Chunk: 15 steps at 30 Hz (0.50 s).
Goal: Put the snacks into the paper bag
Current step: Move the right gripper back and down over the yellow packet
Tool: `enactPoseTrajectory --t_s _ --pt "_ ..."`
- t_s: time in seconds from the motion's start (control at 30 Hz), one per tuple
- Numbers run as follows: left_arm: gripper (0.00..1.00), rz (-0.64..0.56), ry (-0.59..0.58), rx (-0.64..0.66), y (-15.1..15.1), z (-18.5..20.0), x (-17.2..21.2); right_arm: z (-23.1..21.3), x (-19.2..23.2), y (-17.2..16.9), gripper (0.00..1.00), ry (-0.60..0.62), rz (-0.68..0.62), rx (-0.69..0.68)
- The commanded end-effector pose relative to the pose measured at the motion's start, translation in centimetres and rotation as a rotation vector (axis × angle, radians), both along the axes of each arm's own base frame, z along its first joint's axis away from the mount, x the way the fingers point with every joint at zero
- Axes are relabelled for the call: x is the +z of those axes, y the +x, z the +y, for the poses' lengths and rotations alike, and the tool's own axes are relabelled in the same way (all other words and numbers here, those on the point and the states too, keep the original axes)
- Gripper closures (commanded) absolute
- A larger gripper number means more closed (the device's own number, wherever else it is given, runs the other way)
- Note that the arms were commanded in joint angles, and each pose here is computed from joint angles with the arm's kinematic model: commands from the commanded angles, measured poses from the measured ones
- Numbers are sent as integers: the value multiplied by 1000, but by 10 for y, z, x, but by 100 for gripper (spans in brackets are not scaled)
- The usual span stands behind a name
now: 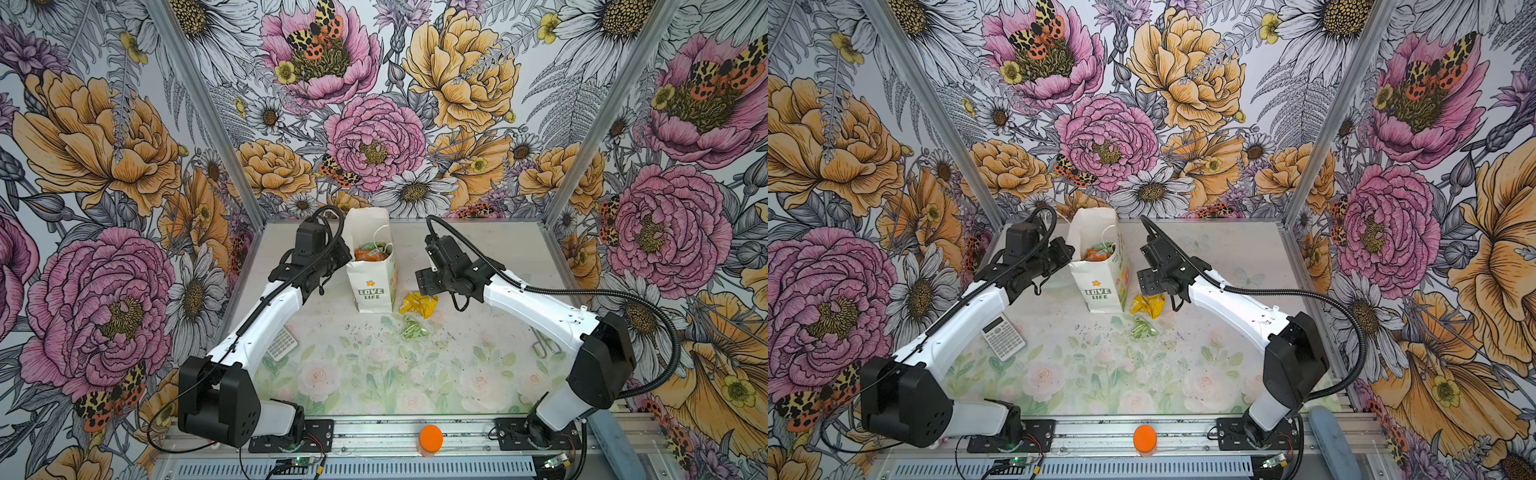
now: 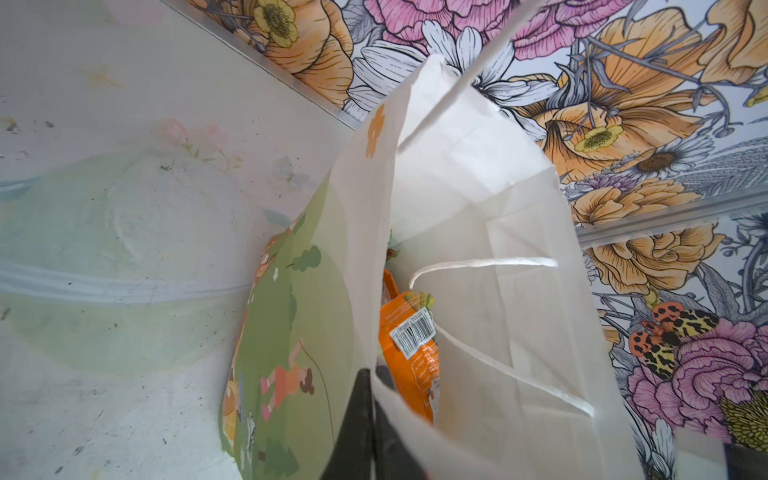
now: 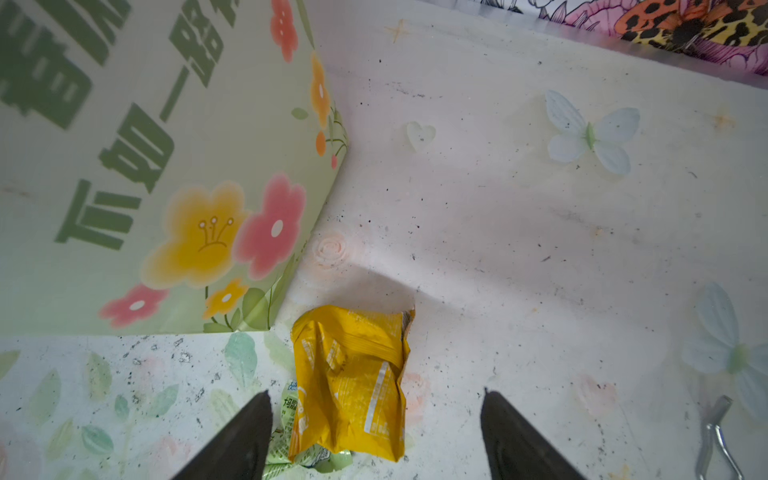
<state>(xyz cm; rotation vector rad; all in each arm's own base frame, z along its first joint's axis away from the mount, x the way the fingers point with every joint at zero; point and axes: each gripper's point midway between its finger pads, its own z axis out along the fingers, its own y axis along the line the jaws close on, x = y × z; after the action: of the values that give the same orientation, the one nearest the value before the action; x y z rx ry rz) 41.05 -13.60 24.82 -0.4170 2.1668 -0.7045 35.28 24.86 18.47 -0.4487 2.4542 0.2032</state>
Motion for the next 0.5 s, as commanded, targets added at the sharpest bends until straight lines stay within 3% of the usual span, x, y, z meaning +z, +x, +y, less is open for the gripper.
enactPoseTrajectory --t_s 0.0,0.27,0.47 --pt "100 -3 60 -115 2 -24 -2 16 -7 -8 19 -32 1 177" --pt "100 -51 102 -332 10 -68 8 9 -30 -1 19 -199 -29 294" --pt "100 3 99 -263 13 -42 -6 18 -44 0 19 -193 -29 347"
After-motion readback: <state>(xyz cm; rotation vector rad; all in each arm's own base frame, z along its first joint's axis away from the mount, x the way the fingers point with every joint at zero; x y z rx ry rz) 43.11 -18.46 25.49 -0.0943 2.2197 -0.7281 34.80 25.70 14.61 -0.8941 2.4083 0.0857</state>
